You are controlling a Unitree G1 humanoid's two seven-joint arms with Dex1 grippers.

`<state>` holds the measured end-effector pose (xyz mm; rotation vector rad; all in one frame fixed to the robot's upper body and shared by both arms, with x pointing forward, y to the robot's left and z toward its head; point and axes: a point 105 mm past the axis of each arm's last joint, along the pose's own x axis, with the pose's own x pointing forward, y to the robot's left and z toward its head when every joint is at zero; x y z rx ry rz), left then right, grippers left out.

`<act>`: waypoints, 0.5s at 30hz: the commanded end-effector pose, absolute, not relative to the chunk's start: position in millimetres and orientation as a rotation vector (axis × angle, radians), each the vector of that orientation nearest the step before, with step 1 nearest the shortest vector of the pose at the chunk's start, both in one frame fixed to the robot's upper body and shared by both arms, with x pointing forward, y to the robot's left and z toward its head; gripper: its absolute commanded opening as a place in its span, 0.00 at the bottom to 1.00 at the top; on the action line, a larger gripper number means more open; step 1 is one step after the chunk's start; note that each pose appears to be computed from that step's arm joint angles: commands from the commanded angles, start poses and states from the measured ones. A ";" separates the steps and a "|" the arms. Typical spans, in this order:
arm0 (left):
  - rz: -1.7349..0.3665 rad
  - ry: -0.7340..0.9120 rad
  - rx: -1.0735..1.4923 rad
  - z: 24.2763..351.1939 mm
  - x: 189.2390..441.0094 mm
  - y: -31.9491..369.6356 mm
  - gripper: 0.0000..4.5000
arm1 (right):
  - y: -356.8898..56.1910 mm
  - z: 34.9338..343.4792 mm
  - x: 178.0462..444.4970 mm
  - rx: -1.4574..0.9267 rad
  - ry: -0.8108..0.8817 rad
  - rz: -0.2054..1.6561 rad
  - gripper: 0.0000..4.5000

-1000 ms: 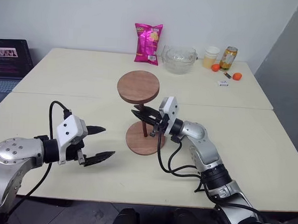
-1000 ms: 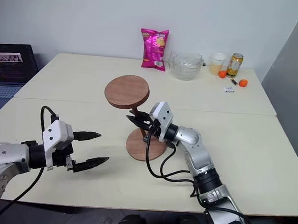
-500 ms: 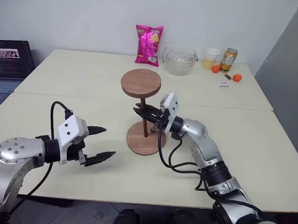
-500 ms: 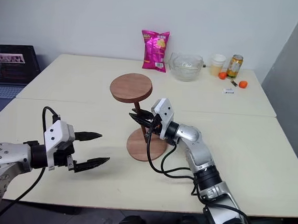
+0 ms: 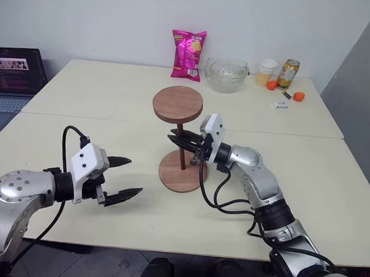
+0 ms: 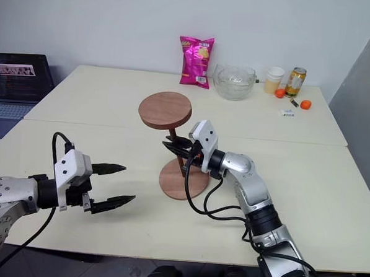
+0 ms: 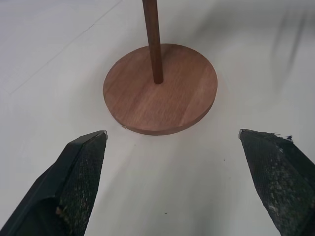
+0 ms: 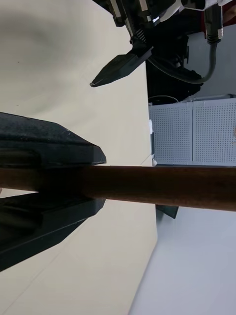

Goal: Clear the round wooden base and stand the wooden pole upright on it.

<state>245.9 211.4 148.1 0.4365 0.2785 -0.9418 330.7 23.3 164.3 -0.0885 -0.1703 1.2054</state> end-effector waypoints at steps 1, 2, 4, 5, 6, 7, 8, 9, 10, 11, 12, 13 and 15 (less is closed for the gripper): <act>-0.943 0.249 0.461 153.6 247.5 211.0 1.00 | 14.2 118.2 333.9 -0.113 0.045 1.177 0.06; -0.943 0.249 0.462 153.4 247.5 210.7 1.00 | 13.9 118.4 334.0 -0.103 0.050 1.175 0.06; -0.944 0.248 0.462 153.1 247.5 210.3 1.00 | 13.6 118.9 333.5 -0.093 0.055 1.176 0.06; -0.943 0.248 0.463 152.8 247.6 210.4 1.00 | 13.6 119.7 333.0 -0.092 0.051 1.181 0.06; -0.943 0.249 0.464 152.5 247.7 210.6 1.00 | 13.6 120.1 332.9 -0.091 0.049 1.181 0.06; -0.943 0.250 0.464 152.2 247.8 210.7 1.00 | 13.4 120.5 333.0 -0.089 0.048 1.179 0.06; -0.943 0.250 0.464 152.1 247.8 210.8 1.00 | 13.3 120.6 333.2 -0.088 0.047 1.176 0.06; -0.943 0.251 0.464 151.9 247.8 210.8 1.00 | 13.1 121.1 333.5 -0.087 0.044 1.172 0.06; -0.943 0.251 0.465 151.8 247.9 210.9 1.00 | 13.1 121.4 333.7 -0.087 0.041 1.170 0.06; -0.943 0.253 0.466 151.5 247.9 211.1 1.00 | 13.4 123.1 333.5 -0.081 0.033 1.172 0.13; -0.944 0.254 0.467 151.4 247.9 211.2 1.00 | 13.9 125.4 333.1 -0.064 0.027 1.176 0.21; -0.944 0.254 0.467 151.5 247.8 211.3 1.00 | 14.2 127.1 332.5 -0.051 0.023 1.179 0.27; -0.945 0.254 0.470 151.6 247.7 211.3 1.00 | 15.0 130.2 330.7 -0.039 0.012 1.191 0.35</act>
